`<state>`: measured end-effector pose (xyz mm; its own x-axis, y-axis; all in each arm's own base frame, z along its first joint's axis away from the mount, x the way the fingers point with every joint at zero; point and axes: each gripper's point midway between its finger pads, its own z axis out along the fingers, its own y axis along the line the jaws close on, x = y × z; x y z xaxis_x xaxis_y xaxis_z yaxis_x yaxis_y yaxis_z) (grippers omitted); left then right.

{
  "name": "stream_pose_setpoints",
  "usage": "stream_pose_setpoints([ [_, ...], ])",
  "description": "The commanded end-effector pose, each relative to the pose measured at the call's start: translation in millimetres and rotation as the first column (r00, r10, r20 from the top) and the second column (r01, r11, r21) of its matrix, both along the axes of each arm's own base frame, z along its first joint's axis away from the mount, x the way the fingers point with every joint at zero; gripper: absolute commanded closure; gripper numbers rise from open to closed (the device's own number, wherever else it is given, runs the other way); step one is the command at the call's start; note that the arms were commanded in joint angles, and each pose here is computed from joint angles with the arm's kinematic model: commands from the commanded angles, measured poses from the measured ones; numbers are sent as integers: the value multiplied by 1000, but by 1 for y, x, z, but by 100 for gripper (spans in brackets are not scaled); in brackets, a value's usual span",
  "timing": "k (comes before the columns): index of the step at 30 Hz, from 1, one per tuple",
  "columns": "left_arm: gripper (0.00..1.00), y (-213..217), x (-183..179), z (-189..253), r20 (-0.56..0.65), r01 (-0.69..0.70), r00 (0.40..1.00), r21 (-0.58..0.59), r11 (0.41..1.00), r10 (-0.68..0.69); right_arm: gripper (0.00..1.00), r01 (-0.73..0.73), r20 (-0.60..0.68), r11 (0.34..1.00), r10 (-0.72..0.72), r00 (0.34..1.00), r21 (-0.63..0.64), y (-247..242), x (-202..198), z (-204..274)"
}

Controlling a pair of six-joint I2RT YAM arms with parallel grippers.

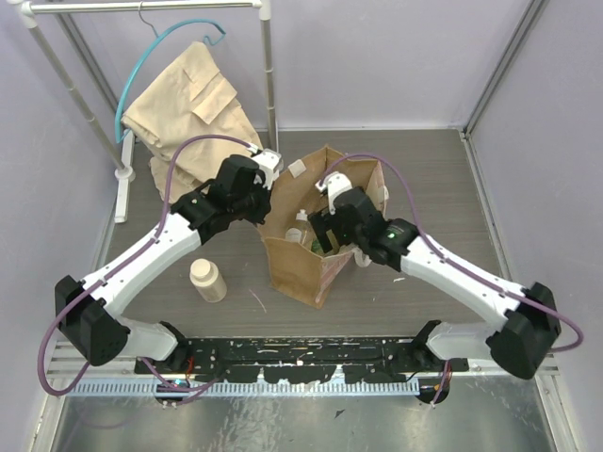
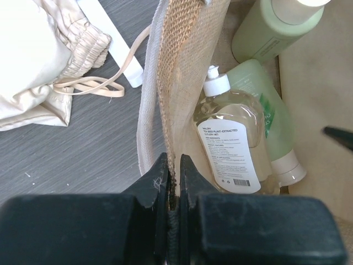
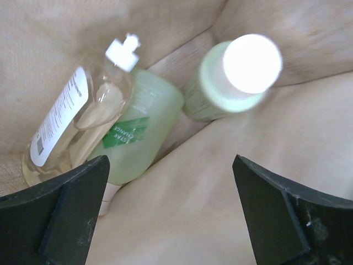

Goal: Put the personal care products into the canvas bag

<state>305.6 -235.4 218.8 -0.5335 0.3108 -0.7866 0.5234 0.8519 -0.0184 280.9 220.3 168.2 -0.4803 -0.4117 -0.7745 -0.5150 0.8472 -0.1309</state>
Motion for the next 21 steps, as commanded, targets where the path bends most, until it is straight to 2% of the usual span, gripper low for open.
stream_pose_setpoints([
  [1, 100, -2, 0, 0, -16, 31, 999, 22, 999, -30, 0, 115, 142, 988, -129, 981, 101, -24, 5, 76],
  [7, 100, -8, 5, 0, -21, 34, 999, 17, 999, -34, 0, 125, 155, 983, -146, 977, 138, -37, -8, 99],
  [8, 94, -8, 6, 2, -17, 33, 999, 15, 999, -32, 0, 144, 162, 982, -163, 973, 125, -42, -7, 99],
  [9, 83, -9, 6, 5, -15, 34, 999, 12, 999, -33, 0, 167, 173, 980, -185, 967, 110, -47, -5, 99],
  [12, 42, -8, 8, 19, 9, 21, 1000, 2, 1000, -21, 0, 201, 191, 975, -216, 958, 91, -55, 0, 100],
  [15, 8, -2, 10, 38, 51, -6, 999, -13, 1000, 6, 0, 218, 183, 969, -237, 954, 121, -59, 11, 104],
  [16, 0, 0, 10, 46, 70, -15, 997, -18, 1000, 17, 0, 231, 182, 965, -252, 951, 128, -62, 17, 106],
  [21, 2, 24, 6, 83, 160, -92, 982, -42, 995, 98, 0, 288, 215, 942, -322, 922, 174, -80, 37, 129],
])
